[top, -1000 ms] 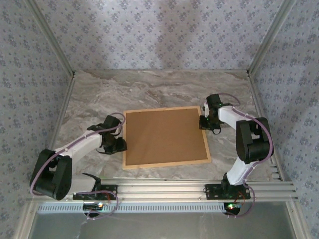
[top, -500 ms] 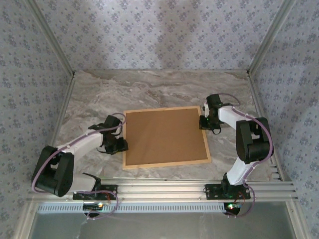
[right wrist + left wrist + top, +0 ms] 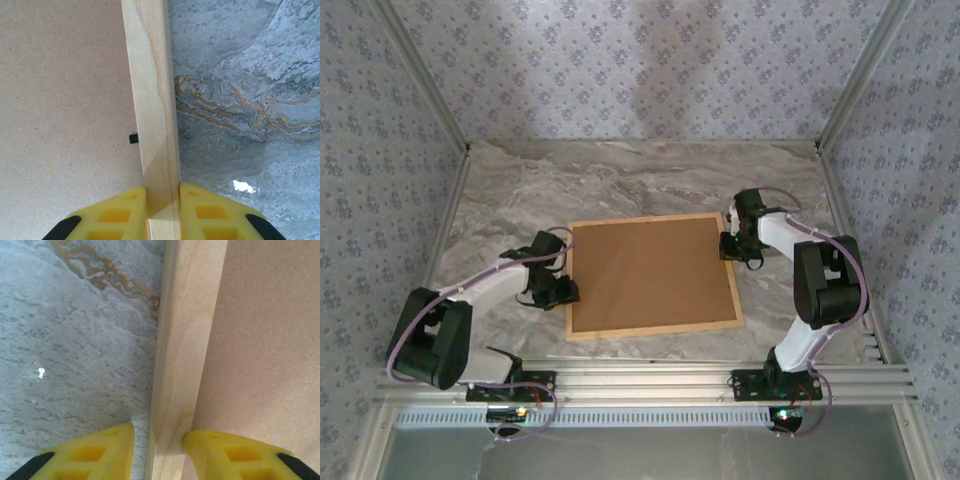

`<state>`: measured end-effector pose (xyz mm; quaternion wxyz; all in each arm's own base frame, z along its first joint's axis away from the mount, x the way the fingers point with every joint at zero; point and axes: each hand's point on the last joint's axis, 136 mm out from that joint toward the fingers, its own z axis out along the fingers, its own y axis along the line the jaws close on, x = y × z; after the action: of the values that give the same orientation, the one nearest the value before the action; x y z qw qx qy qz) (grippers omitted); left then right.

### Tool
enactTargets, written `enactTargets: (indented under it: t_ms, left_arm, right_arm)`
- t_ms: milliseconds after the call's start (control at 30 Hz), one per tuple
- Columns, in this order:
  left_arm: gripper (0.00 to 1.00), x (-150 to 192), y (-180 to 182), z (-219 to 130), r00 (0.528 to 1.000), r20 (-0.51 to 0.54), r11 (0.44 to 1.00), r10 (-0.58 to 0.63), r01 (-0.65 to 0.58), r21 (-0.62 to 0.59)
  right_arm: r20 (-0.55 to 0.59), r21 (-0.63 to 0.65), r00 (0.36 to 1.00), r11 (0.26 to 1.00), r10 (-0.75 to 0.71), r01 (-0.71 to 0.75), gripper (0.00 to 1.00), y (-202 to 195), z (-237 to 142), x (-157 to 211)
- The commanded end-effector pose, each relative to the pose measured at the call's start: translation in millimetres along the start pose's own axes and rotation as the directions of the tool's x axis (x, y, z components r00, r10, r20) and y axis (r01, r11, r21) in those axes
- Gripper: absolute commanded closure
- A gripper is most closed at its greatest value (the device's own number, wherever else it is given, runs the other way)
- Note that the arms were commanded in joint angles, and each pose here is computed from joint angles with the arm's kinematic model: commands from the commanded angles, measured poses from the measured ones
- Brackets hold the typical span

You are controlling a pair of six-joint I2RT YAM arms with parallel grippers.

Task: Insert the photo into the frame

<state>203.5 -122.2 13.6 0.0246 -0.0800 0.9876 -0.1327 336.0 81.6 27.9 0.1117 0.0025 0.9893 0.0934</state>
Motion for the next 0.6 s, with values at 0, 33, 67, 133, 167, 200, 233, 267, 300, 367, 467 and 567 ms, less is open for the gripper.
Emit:
enactTargets:
  t_ms: [0, 33, 67, 133, 167, 200, 233, 267, 300, 367, 467, 567]
  left_arm:
    - [0.62, 21, 23, 32, 0.997, -0.075, 0.995, 0.020, -0.028, -0.095]
    - [0.61, 21, 23, 33, 0.997, -0.078, 0.995, 0.022, -0.029, -0.096]
    - [0.61, 22, 23, 35, 0.996, -0.082, 0.995, 0.024, -0.032, -0.098]
    - [0.60, 23, 22, 38, 0.995, -0.091, 0.994, 0.030, -0.039, -0.099]
    - [0.59, 24, 22, 39, 0.995, -0.096, 0.994, 0.033, -0.043, -0.101]
    - [0.58, 23, 21, 40, 0.994, -0.100, 0.994, 0.037, -0.047, -0.103]
    - [0.58, 23, 21, 40, 0.994, -0.103, 0.993, 0.039, -0.049, -0.105]
    - [0.57, 22, 21, 40, 0.994, -0.101, 0.993, 0.039, -0.050, -0.108]
    - [0.56, 20, 21, 38, 0.995, -0.091, 0.992, 0.043, -0.053, -0.111]
    - [0.54, 9, 18, 29, 0.997, -0.047, 0.991, 0.056, -0.061, -0.117]
    - [0.49, -19, 9, 6, 0.994, 0.076, 0.990, 0.080, -0.071, -0.118]
    - [0.43, -58, -7, -28, 0.965, 0.242, 0.991, 0.100, -0.077, -0.105]
  right_arm:
    - [-0.048, -0.022, 0.999, 1.000, -0.009, 0.008, 0.80, 8, 9, 13]
    - [-0.047, -0.022, 0.999, 1.000, -0.008, 0.007, 0.80, 7, 9, 13]
    - [-0.049, -0.022, 0.999, 1.000, -0.009, 0.007, 0.80, 8, 9, 13]
    - [-0.048, -0.023, 0.999, 1.000, -0.009, 0.008, 0.80, 8, 10, 13]
    - [-0.049, -0.023, 0.999, 1.000, -0.010, 0.009, 0.80, 9, 10, 13]
    - [-0.052, -0.022, 0.999, 1.000, -0.008, 0.007, 0.80, 9, 10, 14]
    - [-0.055, -0.023, 0.998, 1.000, -0.010, 0.009, 0.80, 9, 11, 15]
    - [-0.053, -0.022, 0.999, 1.000, -0.009, 0.008, 0.80, 9, 11, 14]
    - [-0.053, -0.023, 0.999, 1.000, -0.010, 0.009, 0.80, 10, 11, 14]
    - [-0.050, -0.022, 0.999, 1.000, -0.008, 0.007, 0.80, 10, 10, 14]
    - [-0.017, -0.027, 1.000, 1.000, -0.002, 0.001, 0.80, 12, 6, 5]
    - [0.040, -0.063, 0.999, 0.998, 0.033, -0.030, 0.80, 19, 0, -9]
